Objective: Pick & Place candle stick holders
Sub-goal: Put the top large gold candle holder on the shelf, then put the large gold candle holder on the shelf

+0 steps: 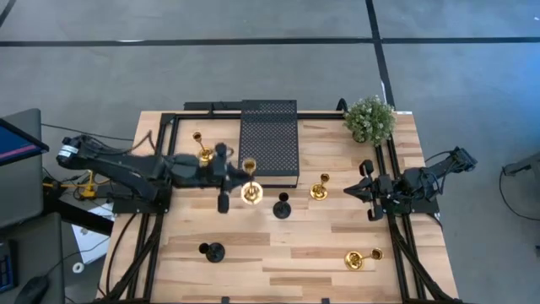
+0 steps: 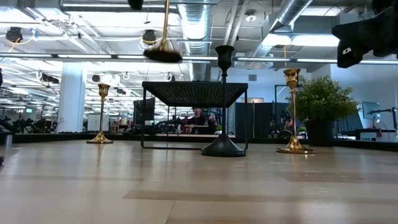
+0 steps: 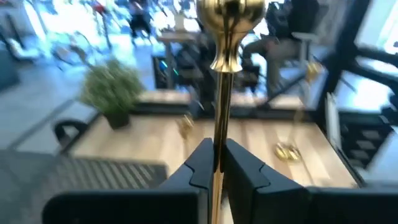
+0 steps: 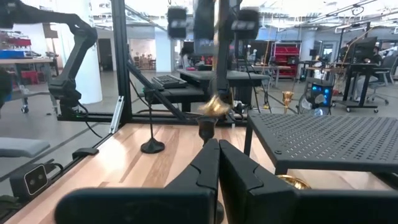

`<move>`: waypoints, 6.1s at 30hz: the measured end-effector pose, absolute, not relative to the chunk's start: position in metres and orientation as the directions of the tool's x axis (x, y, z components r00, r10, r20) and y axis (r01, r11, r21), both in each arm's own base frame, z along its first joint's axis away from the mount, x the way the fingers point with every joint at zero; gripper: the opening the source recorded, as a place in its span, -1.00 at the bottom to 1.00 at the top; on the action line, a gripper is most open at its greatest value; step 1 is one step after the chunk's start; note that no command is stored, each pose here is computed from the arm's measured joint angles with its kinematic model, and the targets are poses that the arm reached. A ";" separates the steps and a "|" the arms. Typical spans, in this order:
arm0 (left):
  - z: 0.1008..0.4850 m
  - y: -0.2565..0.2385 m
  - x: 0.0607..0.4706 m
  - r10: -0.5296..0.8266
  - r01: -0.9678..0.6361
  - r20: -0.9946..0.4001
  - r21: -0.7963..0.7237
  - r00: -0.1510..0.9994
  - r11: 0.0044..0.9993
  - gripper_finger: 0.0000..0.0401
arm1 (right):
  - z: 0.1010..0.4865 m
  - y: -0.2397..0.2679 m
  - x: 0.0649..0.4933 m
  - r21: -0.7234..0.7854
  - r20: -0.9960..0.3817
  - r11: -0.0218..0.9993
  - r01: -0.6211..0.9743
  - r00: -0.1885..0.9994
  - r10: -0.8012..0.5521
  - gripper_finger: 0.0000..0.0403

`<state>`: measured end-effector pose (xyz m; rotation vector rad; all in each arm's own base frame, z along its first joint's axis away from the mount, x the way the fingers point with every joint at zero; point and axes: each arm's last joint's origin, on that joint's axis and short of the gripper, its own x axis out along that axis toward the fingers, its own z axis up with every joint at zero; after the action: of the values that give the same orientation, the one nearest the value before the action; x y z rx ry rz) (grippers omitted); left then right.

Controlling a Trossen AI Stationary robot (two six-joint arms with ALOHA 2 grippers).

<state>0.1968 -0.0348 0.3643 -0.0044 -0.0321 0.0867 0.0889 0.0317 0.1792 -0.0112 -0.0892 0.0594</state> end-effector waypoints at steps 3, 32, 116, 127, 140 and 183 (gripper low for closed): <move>0.379 -0.019 0.192 0.162 -0.164 0.076 0.018 0.984 0.986 -0.89 | 0.179 0.032 0.089 -0.017 0.082 0.998 -0.059 0.995 0.060 -1.00; 0.364 0.152 0.215 0.436 -0.437 0.114 -0.021 0.893 0.899 -0.89 | 0.178 0.031 0.089 -0.015 0.080 0.999 -0.035 0.996 0.037 -1.00; 0.357 0.201 0.259 0.501 -0.500 0.051 -0.028 0.864 0.865 -0.73 | 0.178 0.031 0.089 -0.017 0.077 0.999 -0.036 0.996 0.037 -1.00; 0.356 0.199 0.257 0.506 -0.505 0.021 -0.031 0.862 0.863 -0.39 | 0.178 0.031 0.089 -0.017 0.077 0.999 -0.039 0.996 0.041 -1.00; 0.381 0.176 0.226 0.523 -0.523 -0.011 0.018 0.852 0.852 -0.07 | 0.178 0.031 0.089 -0.017 0.077 0.999 -0.040 0.996 0.041 -1.00; 0.348 0.065 0.111 -0.009 0.012 -0.026 0.132 1.000 0.991 -0.97 | 0.178 0.031 0.089 -0.021 0.074 0.999 -0.036 0.997 0.037 -1.00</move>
<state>0.1109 0.0648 0.3476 0.1324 0.0252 -0.0105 0.0890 0.0311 0.1777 -0.0199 -0.0742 0.0366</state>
